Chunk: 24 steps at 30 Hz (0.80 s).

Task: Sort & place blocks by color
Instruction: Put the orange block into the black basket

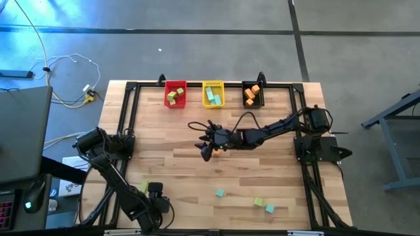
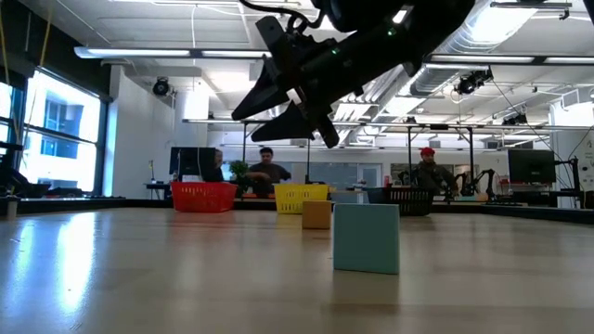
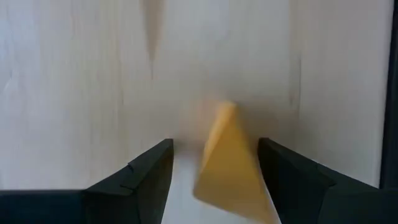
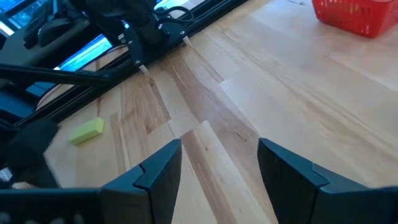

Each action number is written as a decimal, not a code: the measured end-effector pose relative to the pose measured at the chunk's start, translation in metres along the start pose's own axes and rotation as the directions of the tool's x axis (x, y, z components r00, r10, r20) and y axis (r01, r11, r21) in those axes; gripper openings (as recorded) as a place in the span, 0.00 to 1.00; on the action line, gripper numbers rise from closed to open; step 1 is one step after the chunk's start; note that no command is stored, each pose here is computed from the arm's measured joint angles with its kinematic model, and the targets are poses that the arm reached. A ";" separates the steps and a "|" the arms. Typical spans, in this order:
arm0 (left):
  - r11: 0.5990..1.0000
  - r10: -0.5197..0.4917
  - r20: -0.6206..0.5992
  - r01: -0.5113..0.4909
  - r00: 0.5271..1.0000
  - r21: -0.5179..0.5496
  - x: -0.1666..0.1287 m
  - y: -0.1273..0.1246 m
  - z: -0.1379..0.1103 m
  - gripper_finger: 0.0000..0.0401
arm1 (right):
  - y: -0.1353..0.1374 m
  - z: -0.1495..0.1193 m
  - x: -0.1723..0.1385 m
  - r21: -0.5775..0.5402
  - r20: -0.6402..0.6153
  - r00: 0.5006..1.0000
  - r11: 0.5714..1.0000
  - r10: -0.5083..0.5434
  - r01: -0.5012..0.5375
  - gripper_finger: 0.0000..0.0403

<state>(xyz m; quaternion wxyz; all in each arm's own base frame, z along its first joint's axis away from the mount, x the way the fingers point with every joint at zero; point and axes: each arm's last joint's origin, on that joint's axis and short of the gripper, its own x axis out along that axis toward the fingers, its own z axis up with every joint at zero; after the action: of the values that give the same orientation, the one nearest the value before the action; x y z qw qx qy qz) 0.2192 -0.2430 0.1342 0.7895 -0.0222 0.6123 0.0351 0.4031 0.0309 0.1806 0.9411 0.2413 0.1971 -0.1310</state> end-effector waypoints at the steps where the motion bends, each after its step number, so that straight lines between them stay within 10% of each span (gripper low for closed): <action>1: 1.000 -0.007 -0.008 0.007 1.000 -0.011 0.002 0.002 -0.001 0.54 | 0.001 -0.001 0.000 -0.002 -0.001 1.000 1.000 0.002 -0.002 0.49; 14: 1.000 0.009 0.010 -0.009 1.000 0.025 0.009 0.009 -0.004 0.24 | 0.007 -0.004 -0.002 -0.047 -0.003 1.000 0.999 0.014 -0.014 0.49; 24: 0.992 0.092 0.037 -0.095 0.995 0.083 0.002 0.031 0.010 0.24 | 0.002 0.013 -0.010 -0.139 0.064 0.997 0.989 -0.038 0.047 0.49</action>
<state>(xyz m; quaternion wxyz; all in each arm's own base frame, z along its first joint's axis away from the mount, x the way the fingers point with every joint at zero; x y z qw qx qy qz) 0.2270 -0.2107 0.1354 0.7974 0.0404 0.6003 0.0466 0.3991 0.0271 0.1959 0.9584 0.1659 0.1821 -0.1441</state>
